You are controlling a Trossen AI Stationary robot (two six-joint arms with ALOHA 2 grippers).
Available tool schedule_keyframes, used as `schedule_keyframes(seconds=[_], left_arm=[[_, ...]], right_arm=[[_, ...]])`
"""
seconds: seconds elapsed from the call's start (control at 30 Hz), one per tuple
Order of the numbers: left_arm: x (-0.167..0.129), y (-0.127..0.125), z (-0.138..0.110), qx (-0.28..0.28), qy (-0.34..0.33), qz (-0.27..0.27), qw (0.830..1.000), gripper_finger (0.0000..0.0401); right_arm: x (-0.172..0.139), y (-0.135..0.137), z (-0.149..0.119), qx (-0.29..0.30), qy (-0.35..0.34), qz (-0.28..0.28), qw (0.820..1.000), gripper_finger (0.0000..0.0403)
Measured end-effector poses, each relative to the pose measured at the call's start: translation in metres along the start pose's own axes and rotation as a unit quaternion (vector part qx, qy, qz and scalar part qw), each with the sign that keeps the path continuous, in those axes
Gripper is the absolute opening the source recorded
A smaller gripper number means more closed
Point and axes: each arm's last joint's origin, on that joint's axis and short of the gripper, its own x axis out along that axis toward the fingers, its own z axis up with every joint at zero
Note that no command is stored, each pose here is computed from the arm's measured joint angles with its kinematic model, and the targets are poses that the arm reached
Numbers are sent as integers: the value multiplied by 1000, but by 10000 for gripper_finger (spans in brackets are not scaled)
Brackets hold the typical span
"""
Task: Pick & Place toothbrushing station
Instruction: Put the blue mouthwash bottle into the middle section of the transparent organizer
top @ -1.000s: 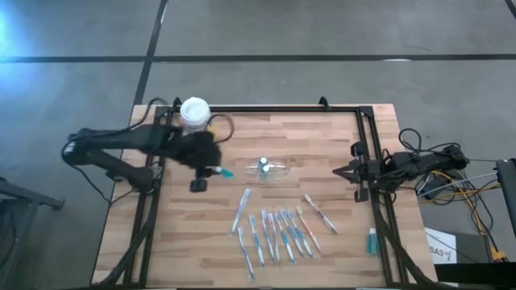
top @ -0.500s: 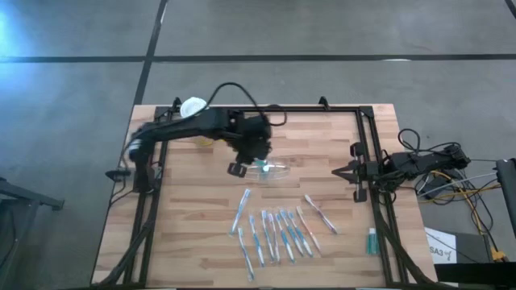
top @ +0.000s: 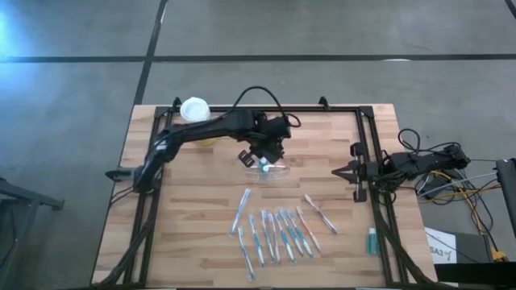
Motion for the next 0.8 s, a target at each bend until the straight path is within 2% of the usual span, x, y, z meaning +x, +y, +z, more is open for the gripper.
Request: schedule_keyframes(seconds=[0.23, 0.33, 0.47, 0.6, 0.8], left_arm=[[8, 0, 0, 20, -4, -2, 1000, 97], [8, -2, 2, 55, -6, -7, 998, 97], [7, -5, 6, 129, -9, -9, 992, 97], [7, -3, 11, 154, -29, 7, 988, 97], [10, -7, 12, 193, -39, -6, 980, 97]], right_arm=[[0, 0, 0, -6, 0, 0, 1000, 8], [0, 0, 0, -12, 0, 0, 1000, 8], [0, 0, 0, -16, 0, 0, 1000, 8], [0, 0, 0, -17, 1, 0, 1000, 8], [0, 1, -3, -19, 13, 3, 1000, 8]])
